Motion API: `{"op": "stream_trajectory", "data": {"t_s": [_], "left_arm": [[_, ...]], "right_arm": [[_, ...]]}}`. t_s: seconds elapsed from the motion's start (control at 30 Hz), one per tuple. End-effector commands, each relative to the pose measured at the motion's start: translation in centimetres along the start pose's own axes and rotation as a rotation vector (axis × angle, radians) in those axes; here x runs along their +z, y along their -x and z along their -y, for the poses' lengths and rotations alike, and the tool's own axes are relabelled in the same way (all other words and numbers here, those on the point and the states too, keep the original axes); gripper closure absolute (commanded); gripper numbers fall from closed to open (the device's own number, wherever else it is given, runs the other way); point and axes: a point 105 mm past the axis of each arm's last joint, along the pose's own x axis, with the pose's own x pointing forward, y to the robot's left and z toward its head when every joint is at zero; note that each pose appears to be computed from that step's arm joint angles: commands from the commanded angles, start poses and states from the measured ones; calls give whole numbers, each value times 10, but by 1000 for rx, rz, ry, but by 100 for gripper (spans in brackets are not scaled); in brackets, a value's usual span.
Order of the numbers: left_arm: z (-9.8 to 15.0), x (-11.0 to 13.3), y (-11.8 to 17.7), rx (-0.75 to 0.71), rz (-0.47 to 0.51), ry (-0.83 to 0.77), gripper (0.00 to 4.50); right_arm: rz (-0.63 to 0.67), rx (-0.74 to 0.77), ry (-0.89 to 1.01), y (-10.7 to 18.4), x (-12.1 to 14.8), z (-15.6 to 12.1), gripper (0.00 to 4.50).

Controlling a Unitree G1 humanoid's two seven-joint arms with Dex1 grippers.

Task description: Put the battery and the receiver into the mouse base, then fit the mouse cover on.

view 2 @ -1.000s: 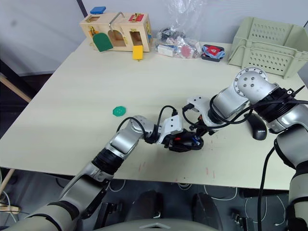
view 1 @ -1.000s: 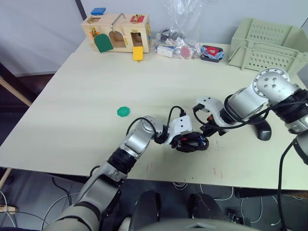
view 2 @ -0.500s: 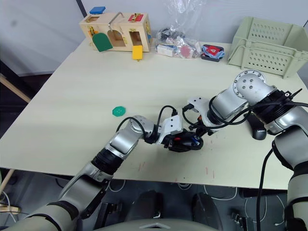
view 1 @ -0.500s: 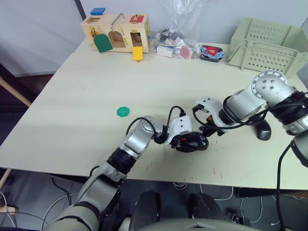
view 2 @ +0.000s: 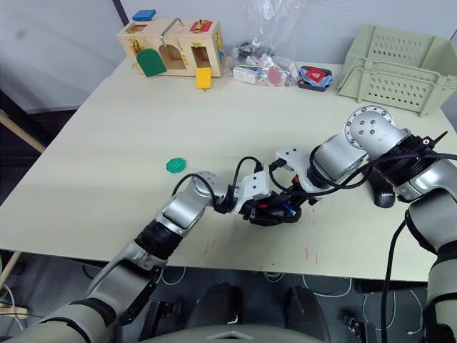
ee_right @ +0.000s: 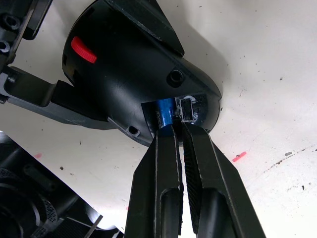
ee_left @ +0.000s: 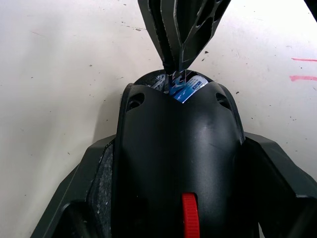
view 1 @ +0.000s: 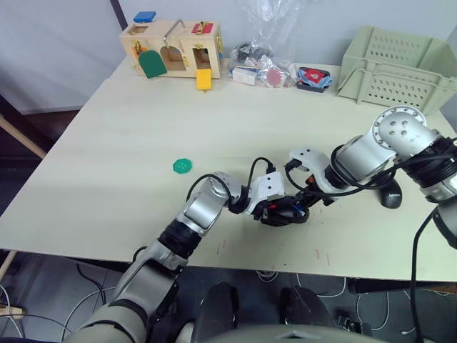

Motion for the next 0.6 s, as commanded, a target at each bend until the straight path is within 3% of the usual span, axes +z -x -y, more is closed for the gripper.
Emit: {"op": "stream_trajectory", "data": {"t_s": [0.03,0.6], "left_arm": [[9,-14,-6,-41,-57,29,156],[11,-15,-6,-48,-59,31,156]], "right_arm": [[18,-39,40,5,3,1,450],[38,-96,103,8,11,10,450]]}}
